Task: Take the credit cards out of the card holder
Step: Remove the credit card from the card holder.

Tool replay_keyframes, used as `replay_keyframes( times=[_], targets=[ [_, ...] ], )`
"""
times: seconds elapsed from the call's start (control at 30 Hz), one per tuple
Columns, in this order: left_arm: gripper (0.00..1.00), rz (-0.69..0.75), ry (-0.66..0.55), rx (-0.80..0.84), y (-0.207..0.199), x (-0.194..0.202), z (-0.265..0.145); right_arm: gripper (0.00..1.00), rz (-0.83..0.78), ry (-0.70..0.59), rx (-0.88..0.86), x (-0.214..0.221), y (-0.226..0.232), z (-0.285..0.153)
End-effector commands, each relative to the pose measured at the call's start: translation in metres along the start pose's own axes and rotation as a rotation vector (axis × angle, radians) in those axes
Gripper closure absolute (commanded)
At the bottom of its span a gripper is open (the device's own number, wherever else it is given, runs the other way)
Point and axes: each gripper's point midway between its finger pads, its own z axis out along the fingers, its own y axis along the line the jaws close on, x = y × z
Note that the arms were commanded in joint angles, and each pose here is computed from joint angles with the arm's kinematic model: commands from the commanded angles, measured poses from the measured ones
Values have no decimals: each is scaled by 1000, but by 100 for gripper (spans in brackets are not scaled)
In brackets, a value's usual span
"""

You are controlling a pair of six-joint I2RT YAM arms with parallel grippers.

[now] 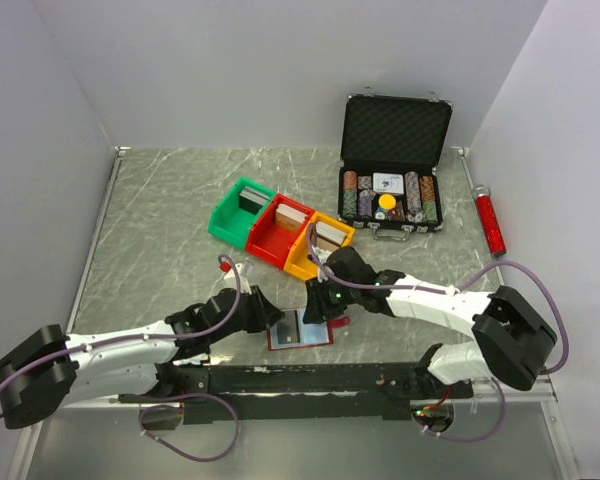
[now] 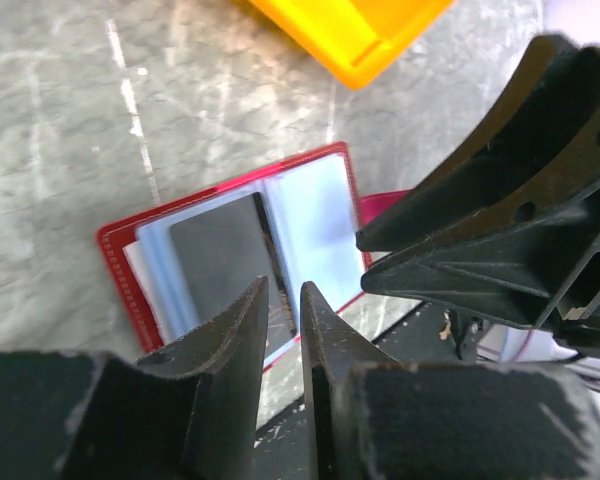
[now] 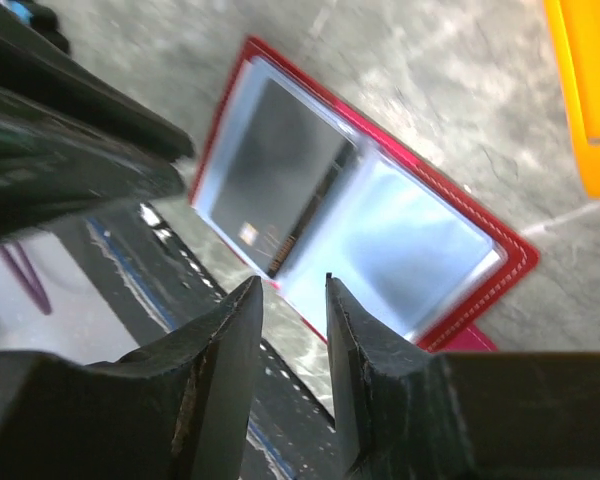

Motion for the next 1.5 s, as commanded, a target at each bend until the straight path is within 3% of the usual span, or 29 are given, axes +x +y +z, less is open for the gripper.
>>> replay_keyframes(
  times=[0.0, 0.4, 0.97, 1.37, 1.47],
  targets=[
    [76, 10, 33, 63, -13, 6, 4, 60, -33, -54, -65, -27, 24, -2],
    [85, -1, 81, -44, 20, 25, 11, 60, 19, -3, -139, -26, 30, 27],
    [99, -6, 106, -156, 50, 37, 15, 61, 62, 58, -86, -4, 9, 42],
    [99, -23, 82, -160, 53, 33, 7, 58, 76, 73, -60, 3, 0, 46],
    [95, -24, 84, -158, 53, 34, 7, 57, 79, 78, -62, 4, 0, 47]
  ],
)
